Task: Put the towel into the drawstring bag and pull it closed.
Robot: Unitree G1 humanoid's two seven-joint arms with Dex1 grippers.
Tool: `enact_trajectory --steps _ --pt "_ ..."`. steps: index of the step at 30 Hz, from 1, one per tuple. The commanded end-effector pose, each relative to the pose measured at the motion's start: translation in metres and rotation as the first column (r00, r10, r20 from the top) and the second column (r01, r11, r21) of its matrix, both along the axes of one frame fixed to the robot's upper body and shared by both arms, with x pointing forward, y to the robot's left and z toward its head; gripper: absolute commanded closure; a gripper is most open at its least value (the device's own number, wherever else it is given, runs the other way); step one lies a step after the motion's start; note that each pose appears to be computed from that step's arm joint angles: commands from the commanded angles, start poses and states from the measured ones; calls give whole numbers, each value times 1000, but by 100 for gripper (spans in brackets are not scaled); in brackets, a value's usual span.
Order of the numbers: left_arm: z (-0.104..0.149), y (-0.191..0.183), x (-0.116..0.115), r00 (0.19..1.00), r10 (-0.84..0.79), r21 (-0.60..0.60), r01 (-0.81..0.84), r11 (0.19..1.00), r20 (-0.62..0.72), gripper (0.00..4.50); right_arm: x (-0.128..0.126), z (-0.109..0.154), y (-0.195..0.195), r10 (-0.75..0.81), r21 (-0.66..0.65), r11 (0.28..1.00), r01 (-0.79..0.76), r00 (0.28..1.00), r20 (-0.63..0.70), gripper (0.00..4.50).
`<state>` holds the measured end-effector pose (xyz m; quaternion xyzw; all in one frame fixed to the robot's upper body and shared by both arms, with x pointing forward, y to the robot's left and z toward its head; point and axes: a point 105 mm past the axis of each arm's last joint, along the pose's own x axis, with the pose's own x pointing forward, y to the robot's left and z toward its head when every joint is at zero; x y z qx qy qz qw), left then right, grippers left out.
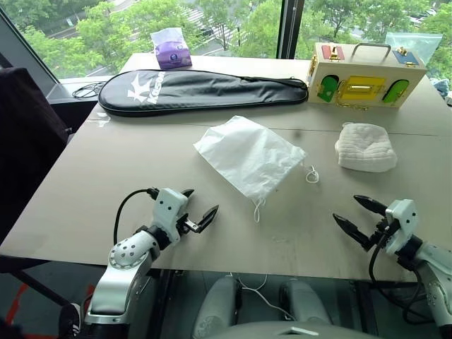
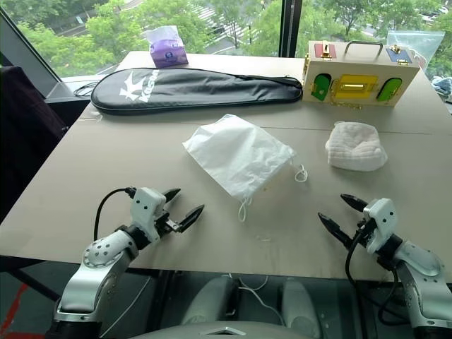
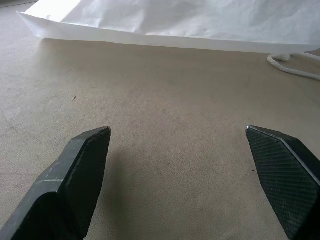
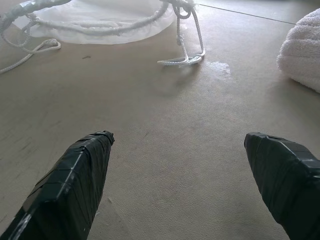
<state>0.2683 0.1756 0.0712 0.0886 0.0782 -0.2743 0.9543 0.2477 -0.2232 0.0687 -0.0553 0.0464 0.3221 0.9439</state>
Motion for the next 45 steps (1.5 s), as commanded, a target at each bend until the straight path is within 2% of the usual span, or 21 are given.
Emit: enact_trajectory --steps 1,14,23,28,31,37,45 --pt "10 -6 -6 998 -47 -13 48 999 28 5 1 13 -5 -2 -16 1000 3 998 59 0" --pt "13 -12 -10 994 -104 -42 105 994 25 5 2 10 -4 13 -15 1000 -12 998 59 0" --pt "27 -19 -8 985 -164 -42 167 985 59 5 1 10 0 30 -3 1000 -30 998 61 0" --pt "66 -56 10 948 -265 -42 277 960 178 5 0 12 6 47 15 999 -48 997 68 0" --pt "79 -86 13 918 -336 -39 351 935 212 5 2 13 9 50 18 999 -52 996 73 0" --pt "73 -130 17 888 -402 22 408 913 223 5 1 15 15 49 26 998 -51 995 86 0" --pt "59 -153 32 910 -310 217 256 942 274 5 -1 20 15 12 35 999 -16 994 105 0"
